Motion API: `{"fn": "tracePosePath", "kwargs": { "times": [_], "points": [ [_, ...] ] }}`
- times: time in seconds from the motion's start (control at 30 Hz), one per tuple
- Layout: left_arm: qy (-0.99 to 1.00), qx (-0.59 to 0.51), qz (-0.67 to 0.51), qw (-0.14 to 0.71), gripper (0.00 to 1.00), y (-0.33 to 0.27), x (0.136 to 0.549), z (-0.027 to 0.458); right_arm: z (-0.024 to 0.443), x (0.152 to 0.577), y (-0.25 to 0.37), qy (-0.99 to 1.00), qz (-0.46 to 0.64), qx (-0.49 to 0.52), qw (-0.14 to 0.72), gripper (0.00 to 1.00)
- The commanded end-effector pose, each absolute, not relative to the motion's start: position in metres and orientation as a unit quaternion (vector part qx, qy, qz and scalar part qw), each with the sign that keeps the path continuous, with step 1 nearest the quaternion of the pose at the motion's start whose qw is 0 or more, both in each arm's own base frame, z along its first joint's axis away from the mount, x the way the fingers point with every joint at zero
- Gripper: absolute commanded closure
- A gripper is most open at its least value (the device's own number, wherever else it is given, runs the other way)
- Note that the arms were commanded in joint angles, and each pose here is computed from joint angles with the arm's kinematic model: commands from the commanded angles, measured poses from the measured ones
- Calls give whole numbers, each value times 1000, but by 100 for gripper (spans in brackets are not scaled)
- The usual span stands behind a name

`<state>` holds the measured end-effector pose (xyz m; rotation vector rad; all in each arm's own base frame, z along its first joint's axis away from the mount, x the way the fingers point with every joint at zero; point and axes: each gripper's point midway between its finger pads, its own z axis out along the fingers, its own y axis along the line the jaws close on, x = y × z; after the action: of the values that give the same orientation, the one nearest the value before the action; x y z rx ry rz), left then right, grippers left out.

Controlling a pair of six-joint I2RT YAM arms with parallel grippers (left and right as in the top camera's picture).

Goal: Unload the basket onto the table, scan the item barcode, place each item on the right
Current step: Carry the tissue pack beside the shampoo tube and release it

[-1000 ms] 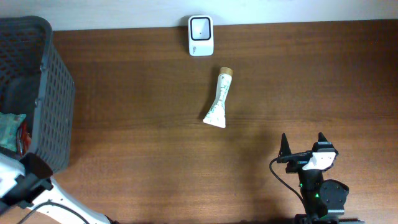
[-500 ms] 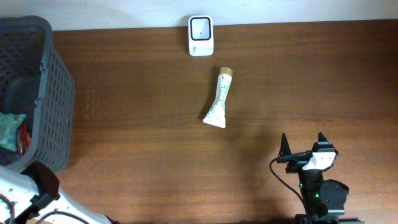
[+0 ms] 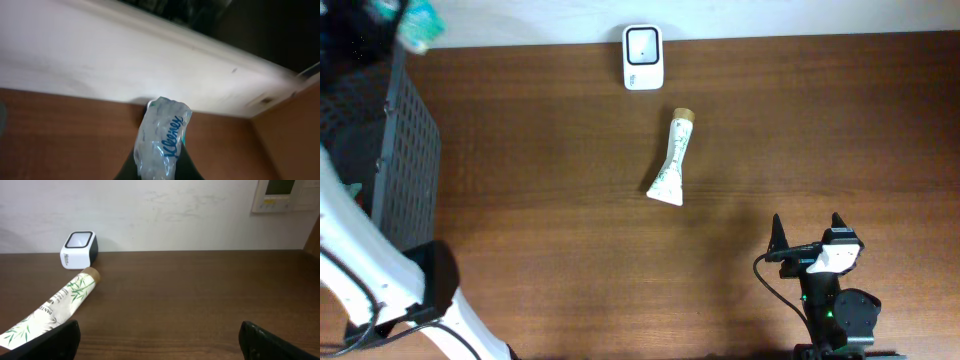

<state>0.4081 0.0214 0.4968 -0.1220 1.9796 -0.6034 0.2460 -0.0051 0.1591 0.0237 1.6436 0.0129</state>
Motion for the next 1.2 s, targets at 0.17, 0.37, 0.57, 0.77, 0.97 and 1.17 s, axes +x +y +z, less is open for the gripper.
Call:
{"fn": "tracePosePath", "kwargs": {
  "times": [0.17,0.37,0.57,0.77,0.97,1.17],
  "points": [
    [878,45,-151,451,100,-59,404,454,156,246,-4,733,8,11,680,1],
    [895,118,-187,388,100,-132,394,426,156,246,-4,733,8,10,680,1],
    [945,121,-159,259,100,-174,391,349,156,246,-4,733,8,10,680,1],
    [974,123,-110,154,100,-194,401,251,156,246,-4,733,8,11,680,1],
    [979,122,-101,125,100,-202,416,170,156,246,-4,733,8,10,680,1],
    [986,75,-81,125,49,-196,424,97,156,246,-4,733,8,11,680,1]
  ]
}}
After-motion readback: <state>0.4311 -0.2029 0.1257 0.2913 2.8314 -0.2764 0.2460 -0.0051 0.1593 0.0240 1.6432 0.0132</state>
